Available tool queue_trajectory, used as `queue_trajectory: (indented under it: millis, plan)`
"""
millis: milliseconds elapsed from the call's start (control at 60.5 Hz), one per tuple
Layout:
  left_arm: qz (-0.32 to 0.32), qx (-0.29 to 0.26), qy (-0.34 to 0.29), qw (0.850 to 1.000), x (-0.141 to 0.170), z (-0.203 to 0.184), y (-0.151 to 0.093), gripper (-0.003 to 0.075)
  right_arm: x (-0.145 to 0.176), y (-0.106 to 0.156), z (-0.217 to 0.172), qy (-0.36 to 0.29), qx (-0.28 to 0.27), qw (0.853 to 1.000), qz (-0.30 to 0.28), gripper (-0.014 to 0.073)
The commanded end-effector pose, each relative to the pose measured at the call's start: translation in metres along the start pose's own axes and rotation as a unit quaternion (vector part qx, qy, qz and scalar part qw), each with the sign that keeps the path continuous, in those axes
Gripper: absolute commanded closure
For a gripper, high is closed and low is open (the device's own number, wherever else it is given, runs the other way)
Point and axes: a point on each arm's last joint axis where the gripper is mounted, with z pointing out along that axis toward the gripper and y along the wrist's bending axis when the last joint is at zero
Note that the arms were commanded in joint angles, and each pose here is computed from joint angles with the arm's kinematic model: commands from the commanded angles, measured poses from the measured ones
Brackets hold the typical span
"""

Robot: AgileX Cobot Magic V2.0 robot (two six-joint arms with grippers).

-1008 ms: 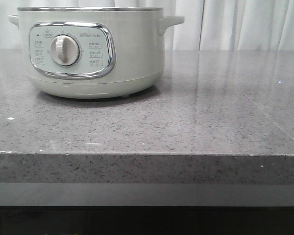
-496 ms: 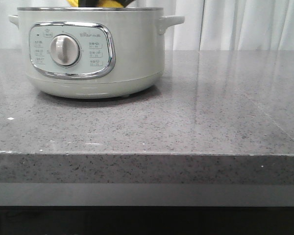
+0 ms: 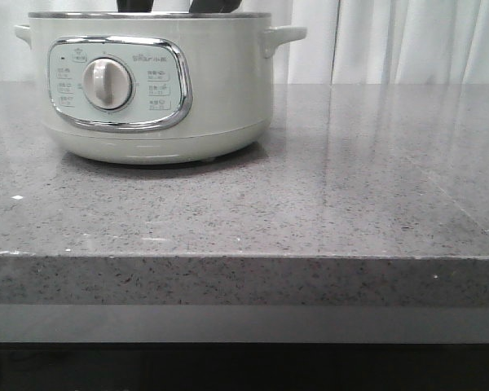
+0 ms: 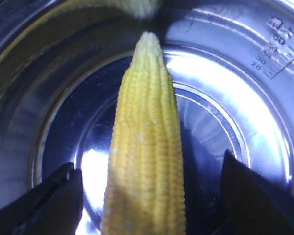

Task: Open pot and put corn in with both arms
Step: 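Lower the corn into the pot and open the right gripper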

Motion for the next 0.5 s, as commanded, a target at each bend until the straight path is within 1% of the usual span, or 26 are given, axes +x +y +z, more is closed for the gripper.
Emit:
queue_trajectory:
  millis: [0, 116, 198, 347, 479]
  plan:
    - [-0.008, 0.001, -0.094, 0.996, -0.024, -0.013, 0.000, 0.0460, -0.021, 0.004, -0.045, -0.078, -0.001, 0.997, -0.003, -0.0006]
    - [-0.008, 0.001, -0.094, 0.996, -0.024, -0.013, 0.000, 0.0460, -0.024, 0.005, -0.053, -0.092, -0.006, 0.996, 0.000, -0.0006]
    - [-0.008, 0.001, -0.094, 0.996, -0.024, -0.013, 0.000, 0.0460, -0.028, 0.008, -0.068, -0.112, -0.012, 0.994, 0.004, -0.0006]
    - [-0.008, 0.001, -0.094, 0.996, -0.024, -0.013, 0.000, 0.0460, -0.034, 0.012, -0.110, -0.149, -0.015, 0.989, 0.001, 0.0011]
    - [-0.008, 0.001, -0.094, 0.996, -0.024, -0.013, 0.000, 0.0460, -0.036, 0.017, -0.149, -0.175, -0.016, 0.984, -0.003, 0.0066]
